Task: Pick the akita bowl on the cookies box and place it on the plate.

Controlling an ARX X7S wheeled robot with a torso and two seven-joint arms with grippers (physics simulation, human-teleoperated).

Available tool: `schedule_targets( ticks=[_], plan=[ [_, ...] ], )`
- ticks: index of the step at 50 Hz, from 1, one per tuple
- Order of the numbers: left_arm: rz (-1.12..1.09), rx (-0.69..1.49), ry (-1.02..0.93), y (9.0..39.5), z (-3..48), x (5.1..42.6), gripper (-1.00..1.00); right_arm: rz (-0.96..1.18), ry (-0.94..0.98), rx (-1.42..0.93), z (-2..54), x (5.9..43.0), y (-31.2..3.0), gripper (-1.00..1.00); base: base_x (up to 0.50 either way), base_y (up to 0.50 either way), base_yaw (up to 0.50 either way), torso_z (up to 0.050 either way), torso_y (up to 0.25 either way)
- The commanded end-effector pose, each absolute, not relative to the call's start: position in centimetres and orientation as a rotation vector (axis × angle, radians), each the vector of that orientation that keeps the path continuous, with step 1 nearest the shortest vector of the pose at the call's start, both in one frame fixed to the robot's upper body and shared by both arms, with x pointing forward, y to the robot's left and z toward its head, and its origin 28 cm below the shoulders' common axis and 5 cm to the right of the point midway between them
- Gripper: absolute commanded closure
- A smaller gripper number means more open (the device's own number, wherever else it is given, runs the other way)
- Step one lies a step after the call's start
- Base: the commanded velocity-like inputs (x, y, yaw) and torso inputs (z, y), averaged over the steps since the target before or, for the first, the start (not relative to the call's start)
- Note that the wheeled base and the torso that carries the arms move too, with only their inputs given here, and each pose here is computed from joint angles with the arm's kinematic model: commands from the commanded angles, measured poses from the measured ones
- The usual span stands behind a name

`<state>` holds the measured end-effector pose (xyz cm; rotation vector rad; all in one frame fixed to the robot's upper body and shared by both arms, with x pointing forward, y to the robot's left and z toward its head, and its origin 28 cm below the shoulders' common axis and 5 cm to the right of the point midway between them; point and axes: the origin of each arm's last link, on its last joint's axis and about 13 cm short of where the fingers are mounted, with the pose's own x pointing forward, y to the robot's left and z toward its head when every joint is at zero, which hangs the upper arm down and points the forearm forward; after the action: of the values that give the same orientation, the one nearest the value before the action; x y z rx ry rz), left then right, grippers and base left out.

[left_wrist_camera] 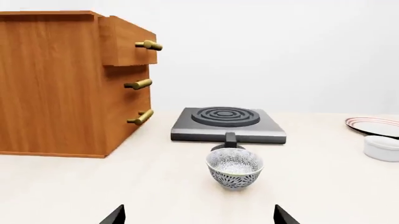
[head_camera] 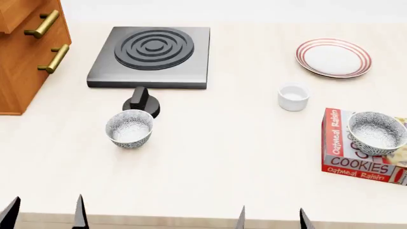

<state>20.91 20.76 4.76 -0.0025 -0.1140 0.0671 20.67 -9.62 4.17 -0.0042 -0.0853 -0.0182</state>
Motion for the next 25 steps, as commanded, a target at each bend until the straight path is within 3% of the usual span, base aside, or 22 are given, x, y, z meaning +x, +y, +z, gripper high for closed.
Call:
schedule_targets(
  ticks=[1, 19, 25],
  plan=[
    [0.027, -0.029, -0.198, 20.6, 8.4, 20.1, -1.00, -0.042, -0.198, -0.032, 8.1, 20.1, -10.0, -1.00, 0.00, 0.00, 0.00, 0.000, 0.000],
    [0.002, -0.056, -0.319, 20.6, 13.5, 18.1, -1.00, -0.046, -0.348, -0.083, 13.9, 18.6, -9.5, -1.00, 0.00, 0.00, 0.00, 0.000, 0.000],
    [0.001, -0.054, -0.329, 20.5, 13.7, 18.0, -1.00, -0.041, -0.370, -0.087, 14.3, 18.4, -9.5, -1.00, 0.30, 0.00, 0.00, 0.000, 0.000]
  ],
)
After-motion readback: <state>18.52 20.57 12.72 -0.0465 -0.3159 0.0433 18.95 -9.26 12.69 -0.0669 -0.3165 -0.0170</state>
